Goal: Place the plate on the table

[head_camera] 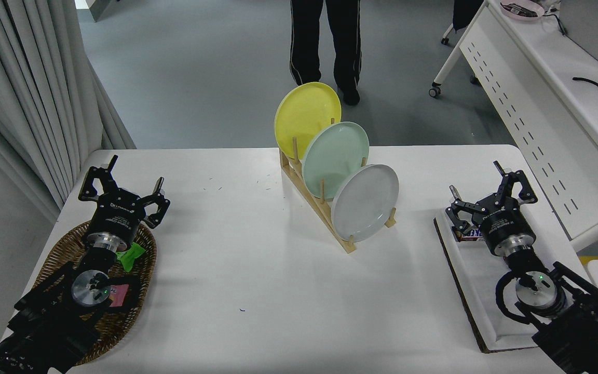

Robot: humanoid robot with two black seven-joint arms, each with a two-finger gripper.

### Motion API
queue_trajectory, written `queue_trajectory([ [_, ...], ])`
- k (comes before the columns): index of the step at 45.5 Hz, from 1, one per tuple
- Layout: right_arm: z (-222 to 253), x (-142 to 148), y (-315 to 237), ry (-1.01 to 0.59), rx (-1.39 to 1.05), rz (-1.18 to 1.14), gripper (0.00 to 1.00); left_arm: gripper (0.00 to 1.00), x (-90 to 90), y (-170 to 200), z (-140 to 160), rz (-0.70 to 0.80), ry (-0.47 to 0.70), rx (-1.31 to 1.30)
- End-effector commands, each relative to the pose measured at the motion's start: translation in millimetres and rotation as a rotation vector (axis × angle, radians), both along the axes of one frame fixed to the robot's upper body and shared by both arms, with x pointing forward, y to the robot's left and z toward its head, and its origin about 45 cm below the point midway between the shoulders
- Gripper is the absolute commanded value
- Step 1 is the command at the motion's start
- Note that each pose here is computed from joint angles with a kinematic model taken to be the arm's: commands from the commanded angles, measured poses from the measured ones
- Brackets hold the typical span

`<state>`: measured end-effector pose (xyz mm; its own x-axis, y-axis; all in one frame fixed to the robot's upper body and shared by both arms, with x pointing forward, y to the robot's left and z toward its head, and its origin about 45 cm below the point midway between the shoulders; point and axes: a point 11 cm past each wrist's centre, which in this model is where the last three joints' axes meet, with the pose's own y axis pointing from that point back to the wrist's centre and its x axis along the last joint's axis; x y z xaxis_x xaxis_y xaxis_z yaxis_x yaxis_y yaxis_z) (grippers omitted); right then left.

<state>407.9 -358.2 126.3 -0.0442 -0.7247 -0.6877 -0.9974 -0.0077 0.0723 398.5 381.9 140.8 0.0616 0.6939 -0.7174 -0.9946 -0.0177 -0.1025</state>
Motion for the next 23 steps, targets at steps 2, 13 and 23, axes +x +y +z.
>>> queue_trajectory([
  [2,-1.8,-0.4,-3.9,0.007,-0.008,-0.009,0.99,1.0,0.0,0.0,0.0,0.0,0.0,0.0],
  [13,-2.1,-0.3,-5.3,0.01,-0.008,-0.019,0.99,1.0,0.0,0.0,0.0,0.0,0.0,0.0],
  [23,4.1,6.0,-3.5,-0.004,-0.012,-0.015,0.99,1.0,0.0,0.0,0.0,0.0,0.0,0.0],
])
